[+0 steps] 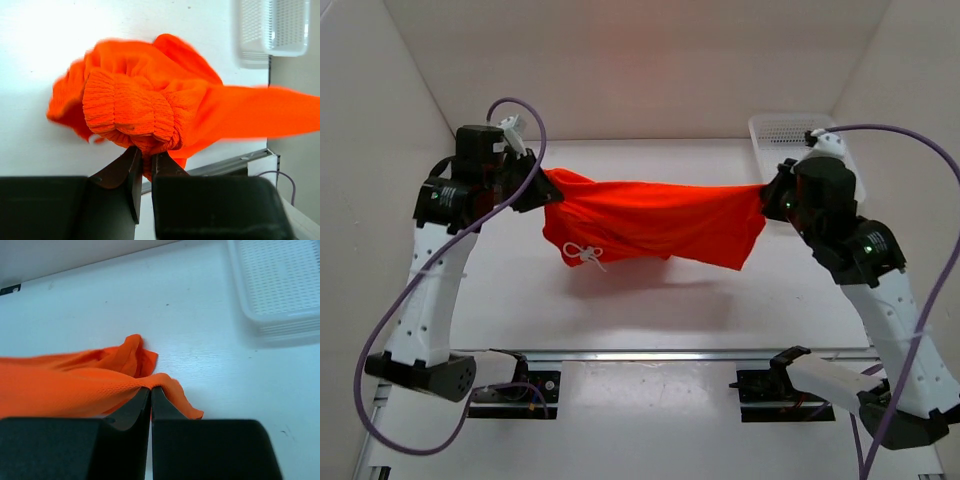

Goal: Fold and stack the shorts
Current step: Flatten the shorts out

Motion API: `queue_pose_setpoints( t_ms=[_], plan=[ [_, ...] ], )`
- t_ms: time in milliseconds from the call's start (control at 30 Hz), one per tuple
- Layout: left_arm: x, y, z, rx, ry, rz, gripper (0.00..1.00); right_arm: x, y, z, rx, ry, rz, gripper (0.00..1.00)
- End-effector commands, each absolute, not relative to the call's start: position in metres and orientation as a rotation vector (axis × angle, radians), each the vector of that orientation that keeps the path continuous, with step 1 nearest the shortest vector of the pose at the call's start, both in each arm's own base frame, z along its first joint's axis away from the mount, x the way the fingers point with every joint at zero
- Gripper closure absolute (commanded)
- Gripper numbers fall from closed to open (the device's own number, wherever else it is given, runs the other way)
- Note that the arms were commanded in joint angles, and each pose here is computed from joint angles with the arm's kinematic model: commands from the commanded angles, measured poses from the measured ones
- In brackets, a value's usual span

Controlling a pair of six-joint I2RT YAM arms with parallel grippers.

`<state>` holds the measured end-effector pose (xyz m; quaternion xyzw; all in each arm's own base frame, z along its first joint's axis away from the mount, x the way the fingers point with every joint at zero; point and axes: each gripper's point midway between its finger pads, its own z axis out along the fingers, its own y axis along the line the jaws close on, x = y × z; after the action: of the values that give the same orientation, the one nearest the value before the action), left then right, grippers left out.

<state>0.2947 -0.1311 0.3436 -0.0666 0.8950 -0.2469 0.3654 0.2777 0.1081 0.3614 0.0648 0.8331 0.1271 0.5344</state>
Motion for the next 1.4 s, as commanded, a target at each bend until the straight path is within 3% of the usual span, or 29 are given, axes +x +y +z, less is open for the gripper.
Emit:
queue_pose_setpoints(
  t_ms=[0,100,267,300,333,367,400,433,467,600,633,667,700,733,767,833,900,933,967,1000,1067,1100,1300,1367],
  plan=[
    [0.269,-0.126,0.374,-0.139,2.233,-0.647,0.90,0.267,0.077,0.387,0.204,1.923,0.183,1.00],
    [0.282,-0.127,0.370,-0.148,2.245,-0.633,0.90,0.286,0.083,0.391,0.181,1.923,0.149,1.00],
    [0.369,-0.119,0.324,-0.224,2.321,-0.575,0.90,0.383,0.108,0.364,0.141,1.968,0.094,1.00],
    [0.388,-0.111,0.313,-0.261,2.333,-0.538,0.83,0.402,0.120,0.361,0.102,1.983,0.144,1.00],
    [0.407,-0.098,0.320,-0.303,2.308,-0.500,0.70,0.437,0.131,0.323,0.087,2.075,0.129,0.95],
    [0.434,-0.095,0.283,-0.344,2.399,-0.475,0.26,0.458,0.131,0.343,0.099,2.044,0.164,0.42],
    [0.443,-0.091,0.273,-0.352,2.439,-0.458,0.13,0.472,0.136,0.335,0.087,2.084,0.177,0.24],
    [0.453,-0.092,0.292,-0.343,2.408,-0.463,0.07,0.482,0.136,0.278,0.074,2.266,0.116,0.15],
    [0.452,-0.088,0.268,-0.366,2.502,-0.416,0.03,0.486,0.138,0.276,0.086,2.289,0.114,0.08],
    [0.437,-0.081,0.291,-0.358,2.410,-0.354,0.00,0.462,0.141,0.254,0.097,2.290,0.159,0.02],
    [0.424,-0.078,0.264,-0.376,2.475,-0.327,0.03,0.452,0.142,0.246,0.101,2.300,0.190,0.02],
    [0.412,-0.077,0.278,-0.366,2.427,-0.339,0.08,0.428,0.141,0.228,0.122,2.343,0.222,0.04],
    [0.403,-0.076,0.271,-0.368,2.434,-0.337,0.35,0.417,0.152,0.222,0.099,2.354,0.293,0.07],
    [0.385,-0.074,0.234,-0.374,2.522,-0.311,0.55,0.405,0.154,0.214,0.100,2.372,0.324,0.10],
    [0.372,-0.076,0.235,-0.362,2.511,-0.345,0.70,0.388,0.160,0.217,0.078,2.360,0.370,0.14],
    [0.358,-0.091,0.200,-0.316,2.576,-0.402,0.82,0.355,0.172,0.179,0.056,2.444,0.407,0.16],
    [0.355,-0.101,0.176,-0.274,2.631,-0.413,0.74,0.319,0.188,0.154,0.036,2.530,0.507,0.16],
    [0.353,-0.111,0.168,-0.241,2.662,-0.416,0.58,0.312,0.198,0.150,0.020,2.533,0.561,0.16],
    [0.355,-0.111,0.158,-0.226,2.686,-0.369,0.25,0.299,0.211,0.146,-0.017,2.552,0.611,0.15],
    [0.360,-0.114,0.142,-0.219,2.727,-0.340,0.17,0.284,0.216,0.132,-0.031,2.601,0.627,0.09],
    [0.368,-0.124,0.135,-0.178,2.745,-0.327,0.09,0.265,0.237,0.126,-0.078,2.625,0.690,0.05],
    [0.371,-0.126,0.120,-0.171,2.781,-0.293,0.09,0.257,0.244,0.116,-0.072,2.650,0.712,0.02],
    [0.377,-0.125,0.077,-0.166,2.883,-0.204,0.15,0.243,0.279,0.091,-0.107,2.712,0.816,0.02],
    [0.378,-0.130,0.077,-0.148,2.889,-0.239,0.41,0.243,0.290,0.081,-0.135,2.737,0.809,0.03]
  ],
)
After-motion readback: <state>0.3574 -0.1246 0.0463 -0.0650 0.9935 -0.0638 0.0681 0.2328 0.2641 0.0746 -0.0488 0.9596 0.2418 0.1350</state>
